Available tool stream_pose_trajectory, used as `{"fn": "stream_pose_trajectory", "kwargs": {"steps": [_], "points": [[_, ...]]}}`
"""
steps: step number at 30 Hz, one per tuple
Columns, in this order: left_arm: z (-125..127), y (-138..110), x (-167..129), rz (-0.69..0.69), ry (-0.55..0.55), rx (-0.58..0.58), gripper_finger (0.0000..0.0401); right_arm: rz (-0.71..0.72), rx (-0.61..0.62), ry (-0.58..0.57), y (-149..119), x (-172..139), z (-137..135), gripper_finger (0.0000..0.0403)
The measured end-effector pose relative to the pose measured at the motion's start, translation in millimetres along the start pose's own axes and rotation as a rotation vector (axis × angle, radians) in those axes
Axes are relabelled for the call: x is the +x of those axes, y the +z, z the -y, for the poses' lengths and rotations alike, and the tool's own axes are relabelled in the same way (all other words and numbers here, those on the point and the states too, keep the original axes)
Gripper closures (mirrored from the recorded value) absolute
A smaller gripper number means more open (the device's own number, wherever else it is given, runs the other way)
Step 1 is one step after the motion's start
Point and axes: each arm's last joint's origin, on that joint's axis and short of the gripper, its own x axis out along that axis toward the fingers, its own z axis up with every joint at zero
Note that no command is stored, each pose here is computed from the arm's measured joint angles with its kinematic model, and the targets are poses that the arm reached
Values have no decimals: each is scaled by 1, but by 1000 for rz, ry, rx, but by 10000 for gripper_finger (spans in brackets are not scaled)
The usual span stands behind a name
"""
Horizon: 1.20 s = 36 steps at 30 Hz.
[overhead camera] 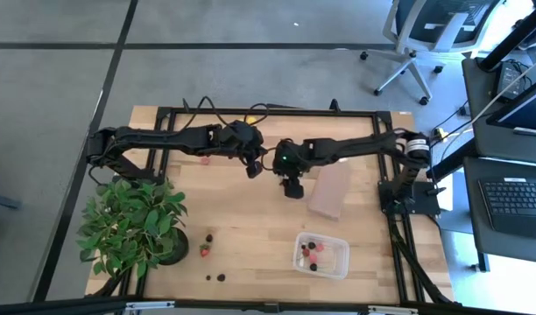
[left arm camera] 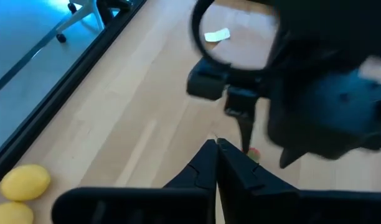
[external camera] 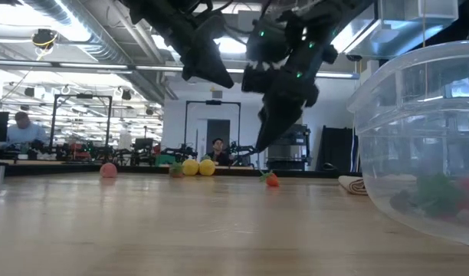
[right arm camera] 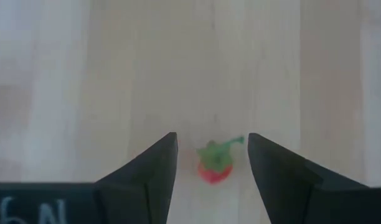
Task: Pick and placing Produce into tupperware
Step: Put the strawberry into the transparent container
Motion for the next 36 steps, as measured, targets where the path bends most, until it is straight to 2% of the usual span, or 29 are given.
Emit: {"fn": "stream_pose_trajectory", "kwargs": {"steps": [6,16,22,34,36], "points": [[0,-1,0,-7,1,1,390,28,29,-11,1,16,10,206],[-1,-2,0,-19,4,31,385,-35,45,4,-7,24,12,212],[-1,-2,0,-18,5,53,400,-35,50,2,-7,24,14,269],[0,-2,0,-18,4,53,385,-35,49,3,-7,24,14,388],[0,-2,0,-19,4,53,389,-35,48,2,-7,24,14,396]]}}
